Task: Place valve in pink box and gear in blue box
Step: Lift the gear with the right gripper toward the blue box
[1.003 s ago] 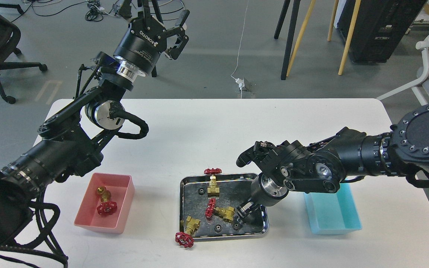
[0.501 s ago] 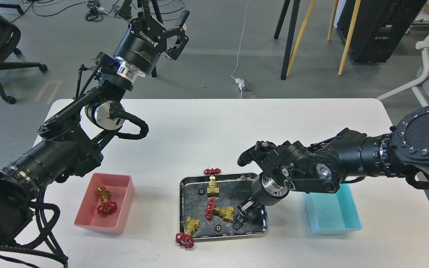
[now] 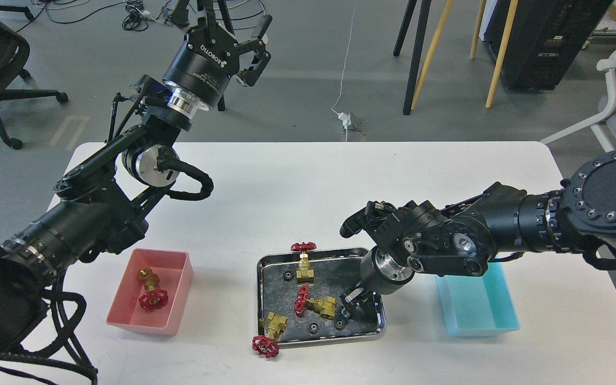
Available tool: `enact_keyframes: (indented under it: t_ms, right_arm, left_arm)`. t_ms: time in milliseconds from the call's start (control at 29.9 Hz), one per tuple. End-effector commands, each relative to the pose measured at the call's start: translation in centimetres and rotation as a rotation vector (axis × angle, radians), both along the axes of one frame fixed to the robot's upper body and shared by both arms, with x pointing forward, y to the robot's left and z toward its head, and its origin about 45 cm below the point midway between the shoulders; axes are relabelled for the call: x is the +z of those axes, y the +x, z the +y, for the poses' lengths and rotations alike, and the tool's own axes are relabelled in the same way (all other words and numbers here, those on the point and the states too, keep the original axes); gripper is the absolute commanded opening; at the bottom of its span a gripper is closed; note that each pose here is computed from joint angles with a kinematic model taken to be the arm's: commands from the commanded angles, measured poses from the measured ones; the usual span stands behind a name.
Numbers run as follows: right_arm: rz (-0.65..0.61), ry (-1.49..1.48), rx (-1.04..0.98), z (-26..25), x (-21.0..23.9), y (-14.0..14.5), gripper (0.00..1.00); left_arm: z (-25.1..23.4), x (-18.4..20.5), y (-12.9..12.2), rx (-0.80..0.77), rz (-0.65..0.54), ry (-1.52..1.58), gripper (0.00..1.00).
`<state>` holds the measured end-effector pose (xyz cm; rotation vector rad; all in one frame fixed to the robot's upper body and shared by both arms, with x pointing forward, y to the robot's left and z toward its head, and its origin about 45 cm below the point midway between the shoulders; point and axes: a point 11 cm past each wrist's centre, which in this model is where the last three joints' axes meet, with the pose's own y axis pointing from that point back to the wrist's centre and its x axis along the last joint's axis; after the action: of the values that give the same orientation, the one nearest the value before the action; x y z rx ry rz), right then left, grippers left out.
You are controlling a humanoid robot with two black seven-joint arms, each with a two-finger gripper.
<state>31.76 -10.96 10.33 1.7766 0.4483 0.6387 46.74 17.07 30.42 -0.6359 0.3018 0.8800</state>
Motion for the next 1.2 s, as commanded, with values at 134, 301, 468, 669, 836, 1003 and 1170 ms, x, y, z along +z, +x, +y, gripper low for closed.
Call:
enact_keyframes:
  t_ms: [134,301,468,669,836,1003,1170]
  right_arm:
    - [-0.002,0.003,0.001,0.1,0.2,0.1,0.13]
    - [-0.01,0.009,0.001,0.4,0.6,0.4,0.13]
    - [-0.029,0.034,0.001,1.2,1.6,1.0,0.13]
    - [-0.065,0.064,0.047,3.1,4.5,1.7,0.13]
    - [-0.089,0.044,-0.044,-2.7,7.8,3.2,0.13]
    - [-0.088,0.004,-0.144,-10.4,10.2,2.3,0.13]
    - [-0.092,-0.049,-0.212,-16.8,10.3,0.6,0.13]
  left_arm:
    - [0.1,-0.4,-0.1,0.002,0.009,0.001,0.92]
    - [0.1,-0.4,-0.1,0.002,0.009,0.001,0.92]
    - [-0.5,-0.5,-0.2,-0.008,0.012,-0.006,0.92]
    - [-0.5,-0.5,-0.2,-0.008,0.012,-0.006,0.92]
    - [-1.1,-0.6,-0.3,-0.017,0.014,-0.014,0.92]
    - [-1.6,-0.6,-0.4,-0.026,0.016,-0.021,0.92]
    - [-2.1,-0.7,-0.6,-0.035,0.018,-0.025,0.92]
